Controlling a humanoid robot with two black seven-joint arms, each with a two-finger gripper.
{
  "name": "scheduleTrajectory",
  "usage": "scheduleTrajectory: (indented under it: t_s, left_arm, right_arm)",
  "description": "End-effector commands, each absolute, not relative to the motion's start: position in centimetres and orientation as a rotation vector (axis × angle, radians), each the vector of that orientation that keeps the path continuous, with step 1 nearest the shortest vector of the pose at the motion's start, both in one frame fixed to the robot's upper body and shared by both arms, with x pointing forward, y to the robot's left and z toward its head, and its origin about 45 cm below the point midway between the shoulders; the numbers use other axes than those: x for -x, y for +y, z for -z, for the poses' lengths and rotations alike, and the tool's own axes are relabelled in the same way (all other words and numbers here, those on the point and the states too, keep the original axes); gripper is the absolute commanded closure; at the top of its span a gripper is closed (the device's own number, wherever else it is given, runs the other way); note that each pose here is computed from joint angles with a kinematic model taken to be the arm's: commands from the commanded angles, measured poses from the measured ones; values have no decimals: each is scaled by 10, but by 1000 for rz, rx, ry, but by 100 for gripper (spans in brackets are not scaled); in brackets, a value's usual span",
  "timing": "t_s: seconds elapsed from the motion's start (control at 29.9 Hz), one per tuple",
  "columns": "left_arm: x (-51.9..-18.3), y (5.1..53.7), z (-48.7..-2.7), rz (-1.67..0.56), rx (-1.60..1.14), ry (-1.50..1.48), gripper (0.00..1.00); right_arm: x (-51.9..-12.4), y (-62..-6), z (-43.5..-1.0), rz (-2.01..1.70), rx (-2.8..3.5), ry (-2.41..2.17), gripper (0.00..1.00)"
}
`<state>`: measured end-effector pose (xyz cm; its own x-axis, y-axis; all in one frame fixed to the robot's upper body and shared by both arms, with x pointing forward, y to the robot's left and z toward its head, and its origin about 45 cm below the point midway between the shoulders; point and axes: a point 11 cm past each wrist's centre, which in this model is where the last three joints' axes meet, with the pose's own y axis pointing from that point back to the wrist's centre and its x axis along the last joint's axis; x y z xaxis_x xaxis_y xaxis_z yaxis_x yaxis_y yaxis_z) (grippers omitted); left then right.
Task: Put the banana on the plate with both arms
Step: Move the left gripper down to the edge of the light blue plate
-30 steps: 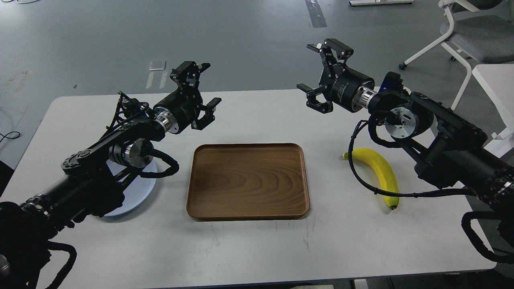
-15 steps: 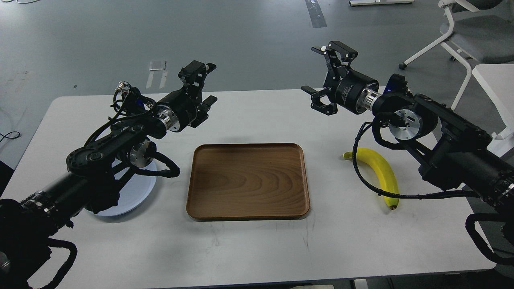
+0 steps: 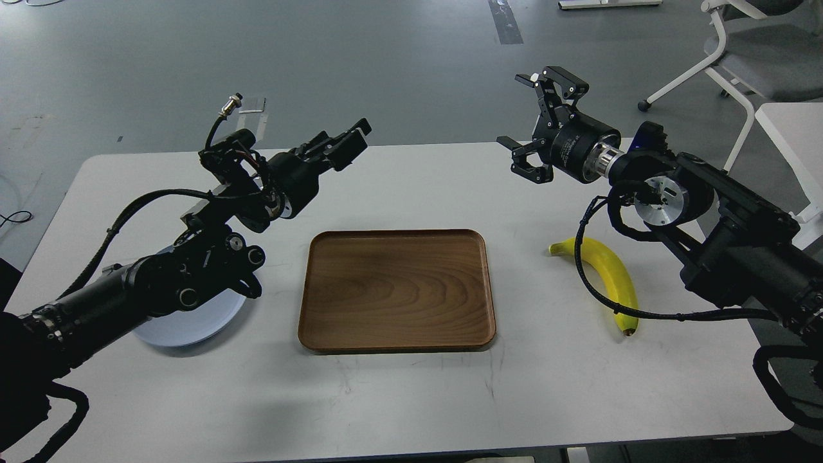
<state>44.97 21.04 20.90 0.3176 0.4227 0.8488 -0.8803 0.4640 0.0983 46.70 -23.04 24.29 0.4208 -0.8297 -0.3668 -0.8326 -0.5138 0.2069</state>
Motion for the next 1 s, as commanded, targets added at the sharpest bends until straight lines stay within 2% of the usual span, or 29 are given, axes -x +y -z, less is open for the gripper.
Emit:
scheduleTrajectory:
  t_s: [0.0,0.17,0.3,0.44,0.7,0.97]
  left_arm:
    - [-444,277,-201,-918,-800,-913,9]
    - [-425,354,-190,-909,-998,-911,9]
    - [-398,428,-193,-971,-1129,-888,3]
    - [-384,446,-190,-960,-1143,-879,3]
    - [-338,457,-143,-906,-1192,-775,3]
    - [-331,456,-135,-892,-1181,-758,3]
  right_arm:
    - [-467,-232,-243,-674,2640,1552,0]
    - [-467,-233,-244,-673,2637,1556,0]
    - [-468,-239,-245,-664,2634,1572,0]
    - [-468,-241,-245,-662,2633,1576,0]
    - [-468,-241,-245,-662,2632,1578,0]
    - [-468,-242,-245,-661,2632,1585,0]
